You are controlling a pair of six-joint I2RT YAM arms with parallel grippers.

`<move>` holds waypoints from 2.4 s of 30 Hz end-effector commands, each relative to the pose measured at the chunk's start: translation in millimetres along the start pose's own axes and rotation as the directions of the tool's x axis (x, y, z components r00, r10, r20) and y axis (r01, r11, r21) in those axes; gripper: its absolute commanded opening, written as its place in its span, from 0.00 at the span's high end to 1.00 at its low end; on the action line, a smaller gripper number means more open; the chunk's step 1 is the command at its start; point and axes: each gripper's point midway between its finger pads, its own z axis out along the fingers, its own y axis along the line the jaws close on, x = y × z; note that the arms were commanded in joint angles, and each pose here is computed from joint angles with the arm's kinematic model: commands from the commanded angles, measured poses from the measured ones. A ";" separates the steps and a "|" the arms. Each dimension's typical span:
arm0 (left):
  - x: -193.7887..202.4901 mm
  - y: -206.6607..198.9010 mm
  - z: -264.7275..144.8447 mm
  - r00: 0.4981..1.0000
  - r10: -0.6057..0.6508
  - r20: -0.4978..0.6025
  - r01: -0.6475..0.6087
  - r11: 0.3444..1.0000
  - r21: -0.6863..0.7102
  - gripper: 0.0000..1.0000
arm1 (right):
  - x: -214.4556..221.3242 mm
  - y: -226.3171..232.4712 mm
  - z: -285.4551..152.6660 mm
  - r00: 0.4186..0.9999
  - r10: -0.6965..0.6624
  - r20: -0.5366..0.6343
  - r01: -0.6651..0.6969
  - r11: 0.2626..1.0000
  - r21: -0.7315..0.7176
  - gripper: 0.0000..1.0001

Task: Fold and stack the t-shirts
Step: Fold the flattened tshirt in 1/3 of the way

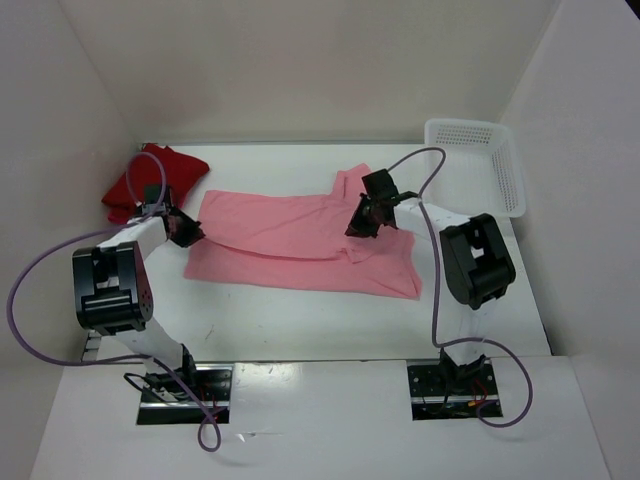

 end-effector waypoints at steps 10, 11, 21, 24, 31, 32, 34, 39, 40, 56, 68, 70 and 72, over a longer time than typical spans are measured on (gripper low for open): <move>-27.6 -27.7 6.8 0.996 -0.072 0.054 0.068 0.996 0.063 0.50 | 40.8 -23.6 -47.3 1.000 -0.031 -0.007 0.030 0.999 -0.012 0.84; -23.9 -21.4 6.8 0.997 -0.061 0.044 0.059 0.998 0.036 0.41 | 44.8 -28.5 -45.8 0.999 -0.029 -0.016 0.029 1.000 -0.003 0.83; 11.7 -2.9 -37.6 0.997 -0.038 0.062 0.034 0.997 0.063 0.32 | 45.4 -39.0 -34.6 1.000 -0.025 -0.015 0.026 0.999 0.040 0.70; 31.2 9.5 -39.5 0.999 -0.039 0.022 0.038 0.997 0.060 0.32 | 46.2 -39.1 -27.8 0.999 -0.033 -0.027 0.034 0.999 0.039 0.68; 47.2 24.9 -28.8 0.999 -0.034 -0.026 0.035 0.999 0.024 0.38 | 37.8 -29.7 -16.1 0.999 -0.043 -0.030 0.044 0.999 0.028 0.63; 47.2 25.4 -28.8 0.999 -0.025 -0.026 0.026 0.999 0.024 0.38 | 37.8 -30.2 -13.3 0.999 -0.043 -0.030 0.044 0.999 0.028 0.60; 55.9 40.3 -24.4 0.998 -0.041 -0.048 0.040 0.999 -0.010 0.39 | 31.7 -23.8 -10.1 0.999 -0.044 -0.023 0.045 0.999 0.020 0.60; 55.4 71.6 -19.4 0.996 -0.070 -0.052 0.064 0.993 -0.101 0.40 | 18.5 -10.5 -0.2 0.999 -0.048 -0.001 0.048 0.999 -0.003 0.74; 55.3 75.4 -20.1 0.996 -0.070 -0.056 0.064 0.992 -0.111 0.40 | 20.4 -13.4 3.3 0.999 -0.047 -0.009 0.047 0.999 0.006 0.77; 34.0 17.3 -62.2 0.999 0.027 -0.023 -0.026 0.999 0.047 0.49 | -40.3 61.4 6.3 0.992 -0.095 0.077 0.102 0.991 -0.084 0.75; 104.9 -111.1 -64.8 0.929 0.371 0.000 -0.357 0.893 0.273 0.90 | 22.8 -24.1 -45.5 0.996 -0.032 0.082 0.029 0.999 0.032 1.00; 127.7 -117.3 -60.8 0.920 0.390 -0.039 -0.359 0.879 0.313 0.89 | 24.3 -28.5 -44.3 0.996 -0.032 0.083 0.028 0.999 0.045 1.00; 139.2 -102.4 -50.7 0.921 0.382 -0.079 -0.344 0.891 0.297 0.87 | 32.4 -35.1 -41.9 0.998 -0.021 0.060 0.017 0.998 0.055 1.00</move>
